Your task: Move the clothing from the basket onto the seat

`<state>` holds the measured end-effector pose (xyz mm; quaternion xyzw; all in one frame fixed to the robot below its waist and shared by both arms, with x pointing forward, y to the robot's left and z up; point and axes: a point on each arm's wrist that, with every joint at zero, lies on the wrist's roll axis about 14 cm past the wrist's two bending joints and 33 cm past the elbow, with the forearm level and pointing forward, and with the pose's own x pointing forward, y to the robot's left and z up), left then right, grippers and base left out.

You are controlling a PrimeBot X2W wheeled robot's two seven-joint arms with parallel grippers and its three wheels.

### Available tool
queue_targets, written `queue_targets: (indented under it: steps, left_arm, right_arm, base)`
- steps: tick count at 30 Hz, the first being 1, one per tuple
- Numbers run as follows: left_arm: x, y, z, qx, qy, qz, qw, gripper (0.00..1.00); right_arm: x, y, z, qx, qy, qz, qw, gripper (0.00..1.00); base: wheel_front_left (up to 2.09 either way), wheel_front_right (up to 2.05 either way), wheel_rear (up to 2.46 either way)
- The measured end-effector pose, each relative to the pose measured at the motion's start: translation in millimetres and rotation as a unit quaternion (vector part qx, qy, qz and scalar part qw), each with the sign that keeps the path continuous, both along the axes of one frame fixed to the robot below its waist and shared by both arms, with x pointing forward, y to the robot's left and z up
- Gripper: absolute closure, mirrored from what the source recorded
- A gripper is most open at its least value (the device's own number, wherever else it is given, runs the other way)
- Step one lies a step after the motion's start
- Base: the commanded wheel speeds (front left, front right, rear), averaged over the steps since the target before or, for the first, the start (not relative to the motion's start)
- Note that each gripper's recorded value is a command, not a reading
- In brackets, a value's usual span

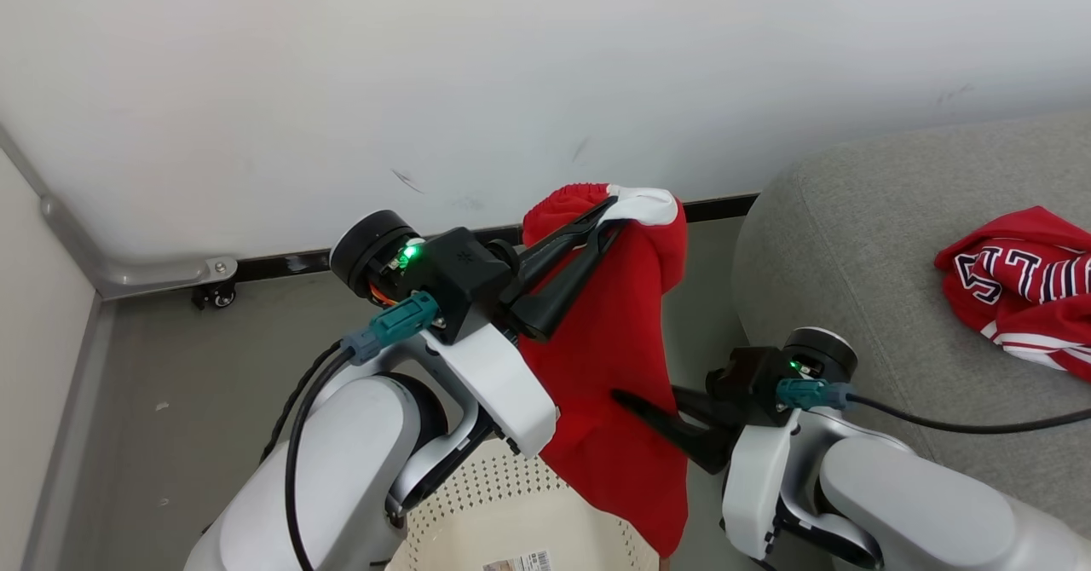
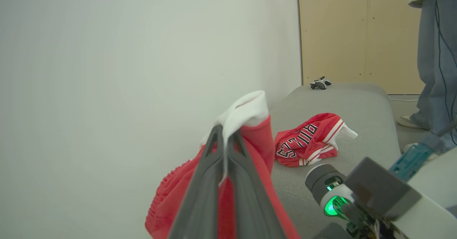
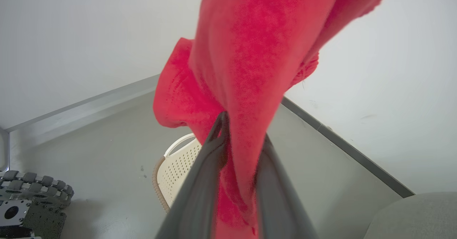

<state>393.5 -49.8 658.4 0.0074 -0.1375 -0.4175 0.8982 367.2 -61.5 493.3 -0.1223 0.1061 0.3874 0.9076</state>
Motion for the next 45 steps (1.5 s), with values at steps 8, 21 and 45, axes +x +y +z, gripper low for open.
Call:
queue_targets:
  steps: [8,21,45]
  left_arm:
    - [5.9,4.1,-7.0,0.005,0.01,0.006,1.0,1.0]
    - [19.0,8.9,-31.0,0.003,0.048,0.021,0.999,1.0]
    - [17.4,-4.1,-62.7,-0.038,0.107,0.002,0.994,0.0]
  right_arm:
    - [-5.0,4.8,-7.8,0.015,0.007,0.006,1.0,1.0]
    - [12.8,-34.5,13.2,0.094,-0.01,-0.073,0.993,1.0]
    - [50.3,-153.7,71.3,0.191,-0.08,-0.26,0.943,1.0]
  base:
    - [0.0,0.0,0.0]
    - [0.0,0.0,0.0]
    - [0.0,0.0,0.0]
